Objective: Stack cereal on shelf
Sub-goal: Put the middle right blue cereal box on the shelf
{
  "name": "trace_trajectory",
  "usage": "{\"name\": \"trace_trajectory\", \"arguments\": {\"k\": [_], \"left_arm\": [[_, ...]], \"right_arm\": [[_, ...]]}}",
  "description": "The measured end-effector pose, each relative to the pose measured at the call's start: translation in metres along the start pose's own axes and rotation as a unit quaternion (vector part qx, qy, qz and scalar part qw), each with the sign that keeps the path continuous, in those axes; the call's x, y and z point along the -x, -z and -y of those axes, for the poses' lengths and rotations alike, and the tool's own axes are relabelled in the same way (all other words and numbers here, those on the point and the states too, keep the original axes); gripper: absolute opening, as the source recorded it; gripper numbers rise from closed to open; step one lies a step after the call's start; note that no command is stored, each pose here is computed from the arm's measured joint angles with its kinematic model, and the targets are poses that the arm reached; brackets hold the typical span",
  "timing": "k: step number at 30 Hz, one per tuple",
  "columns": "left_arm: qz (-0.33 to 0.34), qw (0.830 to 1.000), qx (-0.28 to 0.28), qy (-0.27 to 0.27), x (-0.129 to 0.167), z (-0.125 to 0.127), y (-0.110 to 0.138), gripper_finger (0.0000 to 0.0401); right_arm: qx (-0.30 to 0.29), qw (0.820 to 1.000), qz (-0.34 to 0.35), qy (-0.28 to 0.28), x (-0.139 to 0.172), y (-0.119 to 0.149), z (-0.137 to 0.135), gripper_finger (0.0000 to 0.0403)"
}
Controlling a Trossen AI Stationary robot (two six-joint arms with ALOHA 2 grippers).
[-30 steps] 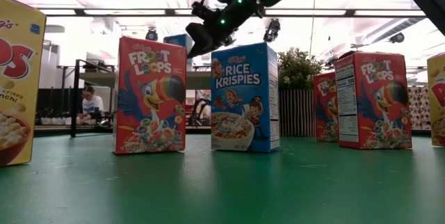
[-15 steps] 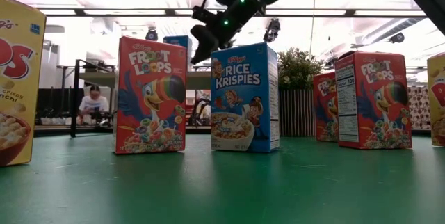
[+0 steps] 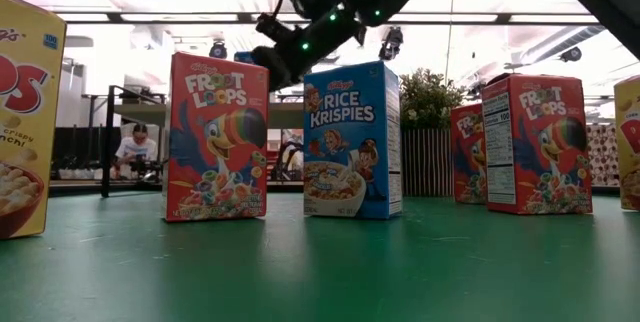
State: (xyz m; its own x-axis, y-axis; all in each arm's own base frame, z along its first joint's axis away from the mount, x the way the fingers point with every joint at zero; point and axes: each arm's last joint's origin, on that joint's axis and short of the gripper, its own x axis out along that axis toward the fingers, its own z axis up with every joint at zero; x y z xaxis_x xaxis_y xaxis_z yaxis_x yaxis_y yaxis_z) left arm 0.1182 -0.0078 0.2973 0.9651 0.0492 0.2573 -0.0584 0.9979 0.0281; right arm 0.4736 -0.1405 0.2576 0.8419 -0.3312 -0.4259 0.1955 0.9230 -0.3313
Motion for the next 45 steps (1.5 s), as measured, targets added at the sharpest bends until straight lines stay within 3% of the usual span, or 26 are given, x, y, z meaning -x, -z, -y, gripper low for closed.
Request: {"name": "trace_trajectory", "arguments": {"k": [19,45], "left_arm": [[0.000,1.000,0.000,0.000,0.000,0.000,0.000,0.0000],[0.000,1.000,-0.001,0.000,0.000,0.000,0.000,0.0000]], "right_arm": [[-0.006,0.998,0.028,0.047,-0.021,0.011,0.008,0.0012],[-0.011,0.997,0.031,0.071,-0.022,0.018,0.031,0.0012]]}}
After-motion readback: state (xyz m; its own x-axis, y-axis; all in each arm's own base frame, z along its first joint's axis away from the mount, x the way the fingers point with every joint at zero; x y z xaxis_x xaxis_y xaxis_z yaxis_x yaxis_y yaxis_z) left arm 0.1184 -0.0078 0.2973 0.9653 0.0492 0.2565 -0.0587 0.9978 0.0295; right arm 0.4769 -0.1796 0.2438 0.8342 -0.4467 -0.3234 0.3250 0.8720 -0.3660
